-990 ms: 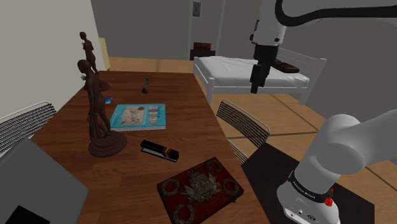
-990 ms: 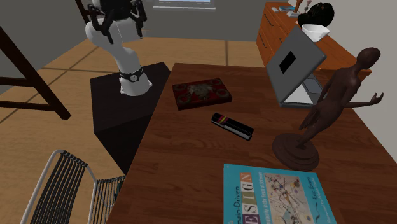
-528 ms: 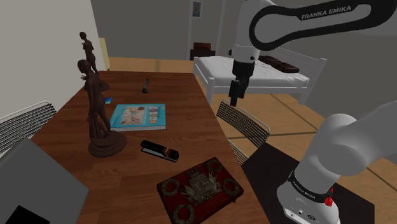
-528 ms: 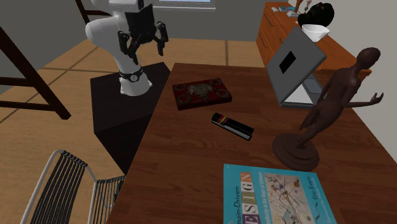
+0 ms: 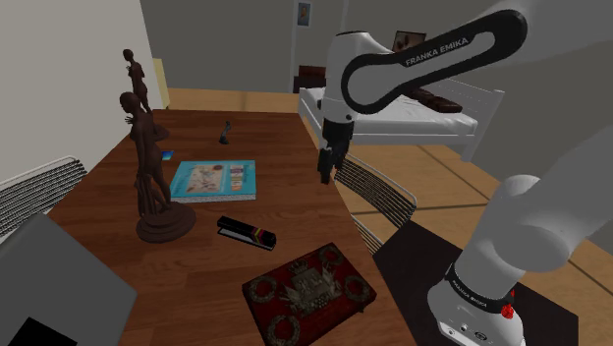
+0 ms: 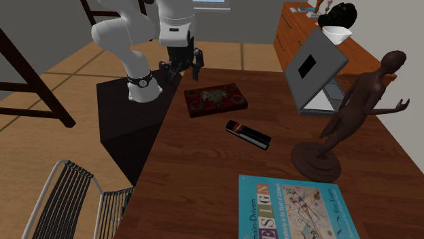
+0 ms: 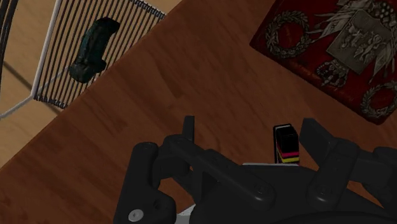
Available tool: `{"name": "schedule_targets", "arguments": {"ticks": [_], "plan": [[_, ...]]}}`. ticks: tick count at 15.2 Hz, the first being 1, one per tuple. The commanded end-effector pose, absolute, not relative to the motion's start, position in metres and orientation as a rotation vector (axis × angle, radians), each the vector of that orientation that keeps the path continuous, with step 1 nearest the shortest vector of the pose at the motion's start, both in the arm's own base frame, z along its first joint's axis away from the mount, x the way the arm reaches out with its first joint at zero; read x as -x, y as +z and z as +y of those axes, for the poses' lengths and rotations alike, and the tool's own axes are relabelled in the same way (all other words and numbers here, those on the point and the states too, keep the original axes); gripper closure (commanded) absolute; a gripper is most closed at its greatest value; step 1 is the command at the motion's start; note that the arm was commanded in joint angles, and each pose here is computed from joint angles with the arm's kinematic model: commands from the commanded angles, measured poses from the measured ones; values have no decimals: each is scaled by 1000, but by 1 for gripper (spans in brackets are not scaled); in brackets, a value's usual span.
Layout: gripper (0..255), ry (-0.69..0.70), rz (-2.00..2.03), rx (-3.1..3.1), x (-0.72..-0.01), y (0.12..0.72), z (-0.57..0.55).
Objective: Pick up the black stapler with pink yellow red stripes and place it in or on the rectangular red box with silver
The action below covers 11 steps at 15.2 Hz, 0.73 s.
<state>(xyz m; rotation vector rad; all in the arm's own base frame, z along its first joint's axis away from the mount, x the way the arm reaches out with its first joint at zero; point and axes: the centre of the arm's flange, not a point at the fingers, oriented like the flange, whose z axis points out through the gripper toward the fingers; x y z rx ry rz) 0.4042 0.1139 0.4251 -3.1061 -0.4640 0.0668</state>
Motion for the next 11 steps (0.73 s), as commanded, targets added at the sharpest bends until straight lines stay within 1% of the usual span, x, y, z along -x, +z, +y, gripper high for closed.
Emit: {"name": "schedule_targets", "arguments": {"ticks": [1,11], "plan": [[0,54,-491,3101,-419,408,133],[0,7,-625,3080,-478,328,216]]}}
